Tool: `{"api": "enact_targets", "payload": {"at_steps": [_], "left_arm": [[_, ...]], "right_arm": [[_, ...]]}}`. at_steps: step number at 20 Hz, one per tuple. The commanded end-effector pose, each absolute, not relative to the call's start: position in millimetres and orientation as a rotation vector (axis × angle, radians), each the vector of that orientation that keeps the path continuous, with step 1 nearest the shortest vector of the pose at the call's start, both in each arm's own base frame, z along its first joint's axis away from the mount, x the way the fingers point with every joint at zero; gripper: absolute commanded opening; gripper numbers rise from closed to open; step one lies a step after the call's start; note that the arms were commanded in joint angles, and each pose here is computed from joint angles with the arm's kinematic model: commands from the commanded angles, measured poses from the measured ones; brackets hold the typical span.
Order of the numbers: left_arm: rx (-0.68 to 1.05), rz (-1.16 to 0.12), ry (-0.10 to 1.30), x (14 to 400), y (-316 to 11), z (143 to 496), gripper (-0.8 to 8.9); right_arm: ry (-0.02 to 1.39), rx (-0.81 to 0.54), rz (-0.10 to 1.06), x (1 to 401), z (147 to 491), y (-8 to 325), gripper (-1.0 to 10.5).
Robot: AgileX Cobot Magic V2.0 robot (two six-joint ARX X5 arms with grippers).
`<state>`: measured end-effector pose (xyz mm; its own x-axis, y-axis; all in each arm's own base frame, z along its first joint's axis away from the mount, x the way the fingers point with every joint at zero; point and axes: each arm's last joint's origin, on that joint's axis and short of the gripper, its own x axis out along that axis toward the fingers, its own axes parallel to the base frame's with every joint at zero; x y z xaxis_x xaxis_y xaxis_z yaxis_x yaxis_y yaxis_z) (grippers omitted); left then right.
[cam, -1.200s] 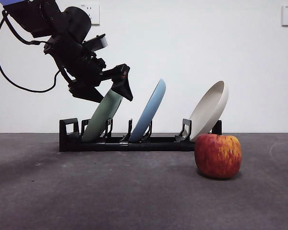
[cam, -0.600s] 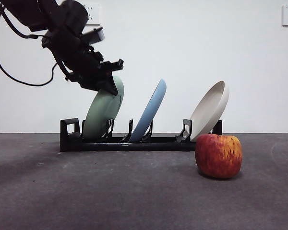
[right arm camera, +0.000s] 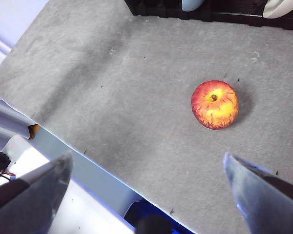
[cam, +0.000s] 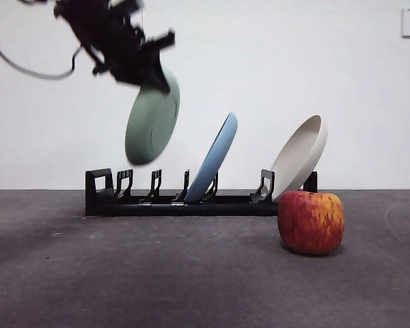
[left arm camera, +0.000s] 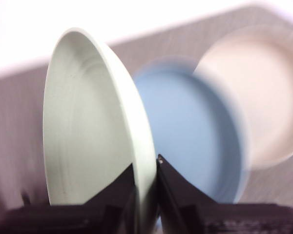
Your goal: Take the green plate from the plate rack,put the plate on the table,take the apple from the table,put the apple in the plate
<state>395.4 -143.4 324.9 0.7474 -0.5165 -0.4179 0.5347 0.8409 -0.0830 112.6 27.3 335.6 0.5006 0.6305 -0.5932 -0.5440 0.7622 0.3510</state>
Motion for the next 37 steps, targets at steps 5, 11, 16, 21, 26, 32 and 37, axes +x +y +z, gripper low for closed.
{"api": "enact_targets", "payload": {"at_steps": [5, 11, 16, 21, 26, 32, 37], "left_arm": [[0.158, -0.612, 0.422, 341, -136, 378, -0.08], [0.442, -0.609, 0.429, 244, -148, 422, -0.06], [0.644, -0.653, 0.567, 207, -179, 398, -0.05], [0.825, -0.660, 0.612, 180, -218, 319, -0.05], [0.964, -0.664, 0.578, 159, -233, 234, -0.06], [1.076, -0.693, 0.509, 148, -241, 179, -0.05], [1.153, -0.729, 0.516, 145, -258, 145, -0.06]], "right_arm": [[0.765, 0.123, 0.715, 112, 336, 28, 6.5], [0.766, 0.124, 0.716, 112, 336, 28, 6.5], [0.765, 0.124, 0.716, 112, 336, 28, 6.5], [0.765, 0.124, 0.716, 112, 336, 28, 6.5], [0.765, 0.124, 0.716, 112, 336, 28, 6.5], [0.765, 0.124, 0.716, 112, 336, 28, 6.5], [0.766, 0.124, 0.716, 112, 336, 28, 6.5]]}}
